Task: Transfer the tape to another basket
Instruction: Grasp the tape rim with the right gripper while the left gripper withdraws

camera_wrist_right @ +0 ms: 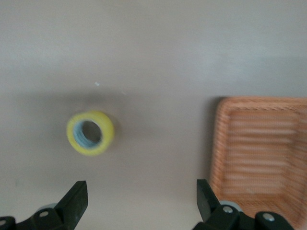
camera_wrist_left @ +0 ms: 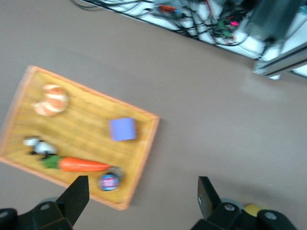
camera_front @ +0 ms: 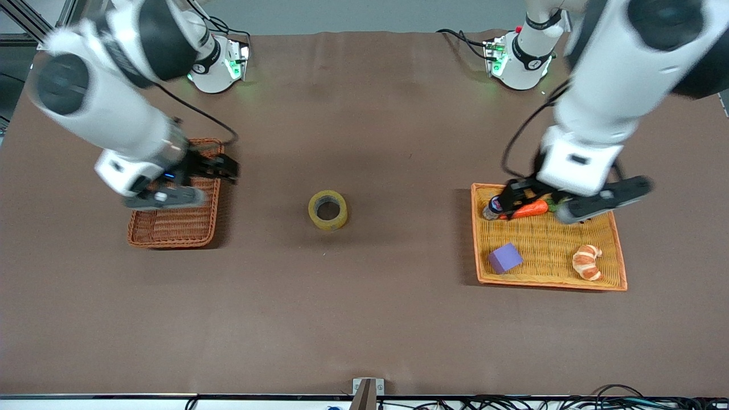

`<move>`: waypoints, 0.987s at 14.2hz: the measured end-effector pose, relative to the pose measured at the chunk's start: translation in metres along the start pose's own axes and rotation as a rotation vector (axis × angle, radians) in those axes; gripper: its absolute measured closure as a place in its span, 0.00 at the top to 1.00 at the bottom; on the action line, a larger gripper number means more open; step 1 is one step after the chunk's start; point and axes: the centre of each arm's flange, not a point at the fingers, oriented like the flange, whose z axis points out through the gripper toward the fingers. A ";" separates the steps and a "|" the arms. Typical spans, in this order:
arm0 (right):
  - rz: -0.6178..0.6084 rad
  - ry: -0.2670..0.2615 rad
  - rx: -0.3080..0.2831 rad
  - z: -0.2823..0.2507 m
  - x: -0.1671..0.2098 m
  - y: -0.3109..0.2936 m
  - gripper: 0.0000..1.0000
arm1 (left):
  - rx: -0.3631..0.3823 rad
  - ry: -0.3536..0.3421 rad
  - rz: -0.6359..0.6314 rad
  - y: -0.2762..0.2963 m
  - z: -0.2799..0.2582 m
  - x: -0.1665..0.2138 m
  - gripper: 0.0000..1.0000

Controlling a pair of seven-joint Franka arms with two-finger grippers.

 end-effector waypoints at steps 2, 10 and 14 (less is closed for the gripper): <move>0.012 0.008 -0.008 0.066 0.000 -0.051 1.00 | 0.027 -0.039 0.056 -0.047 -0.012 0.011 1.00; -0.027 0.089 -0.032 0.244 -0.026 -0.087 1.00 | 0.015 -0.135 0.247 -0.143 -0.027 0.010 1.00; -0.042 0.106 -0.025 0.272 -0.038 -0.086 1.00 | 0.027 -0.147 0.284 -0.153 -0.025 -0.016 1.00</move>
